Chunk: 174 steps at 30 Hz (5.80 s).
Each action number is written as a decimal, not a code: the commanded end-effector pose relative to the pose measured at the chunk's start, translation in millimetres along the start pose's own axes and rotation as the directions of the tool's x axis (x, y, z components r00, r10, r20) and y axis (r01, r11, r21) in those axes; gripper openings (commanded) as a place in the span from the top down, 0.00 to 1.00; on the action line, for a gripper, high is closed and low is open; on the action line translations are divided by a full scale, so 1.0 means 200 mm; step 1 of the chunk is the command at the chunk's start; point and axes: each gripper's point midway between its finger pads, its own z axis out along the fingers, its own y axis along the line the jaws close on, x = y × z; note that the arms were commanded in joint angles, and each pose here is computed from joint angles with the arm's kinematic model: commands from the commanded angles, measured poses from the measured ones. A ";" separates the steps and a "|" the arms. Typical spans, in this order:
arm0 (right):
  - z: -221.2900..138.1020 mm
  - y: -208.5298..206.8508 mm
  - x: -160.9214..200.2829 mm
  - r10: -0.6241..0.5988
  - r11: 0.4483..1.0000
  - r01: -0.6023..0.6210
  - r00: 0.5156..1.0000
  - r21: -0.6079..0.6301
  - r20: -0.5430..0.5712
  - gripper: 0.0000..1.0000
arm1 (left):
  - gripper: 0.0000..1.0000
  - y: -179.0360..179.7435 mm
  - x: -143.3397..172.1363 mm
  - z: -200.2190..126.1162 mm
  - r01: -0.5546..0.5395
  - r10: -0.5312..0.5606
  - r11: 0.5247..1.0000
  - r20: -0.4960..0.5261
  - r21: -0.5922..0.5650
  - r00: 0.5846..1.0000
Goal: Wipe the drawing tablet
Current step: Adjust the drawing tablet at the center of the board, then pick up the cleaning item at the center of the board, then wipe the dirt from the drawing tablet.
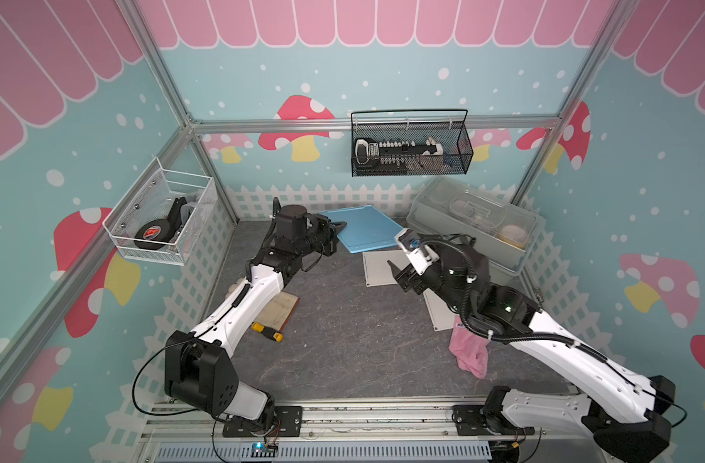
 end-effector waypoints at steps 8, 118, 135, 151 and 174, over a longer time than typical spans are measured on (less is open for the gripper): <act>0.08 0.04 -0.15 0.942 0.298 -0.846 0.337 -0.443 -0.008 0.14 | 1.00 -0.37 0.07 -0.06 -0.174 0.160 0.884 0.069 0.435 0.985; -0.28 -0.23 2.18 0.918 0.395 -0.239 0.060 0.887 -0.392 0.60 | 0.24 1.61 0.00 -0.67 -0.520 0.337 0.325 -0.416 -0.790 0.844; 0.34 -0.02 1.23 0.699 0.713 -0.569 0.622 0.411 -0.351 1.00 | 0.49 1.70 -0.08 -0.57 -0.584 0.336 0.198 -0.505 -0.787 0.795; 0.90 0.56 1.56 0.584 0.784 -0.549 0.495 0.289 -0.644 1.00 | 0.57 1.99 -0.04 -0.67 -0.491 0.204 0.099 -0.465 -0.865 0.861; 0.99 0.52 1.57 0.521 0.826 -0.486 0.469 0.284 -0.713 1.00 | 0.72 2.01 -0.03 -0.69 -0.475 0.210 0.061 -0.454 -0.878 0.866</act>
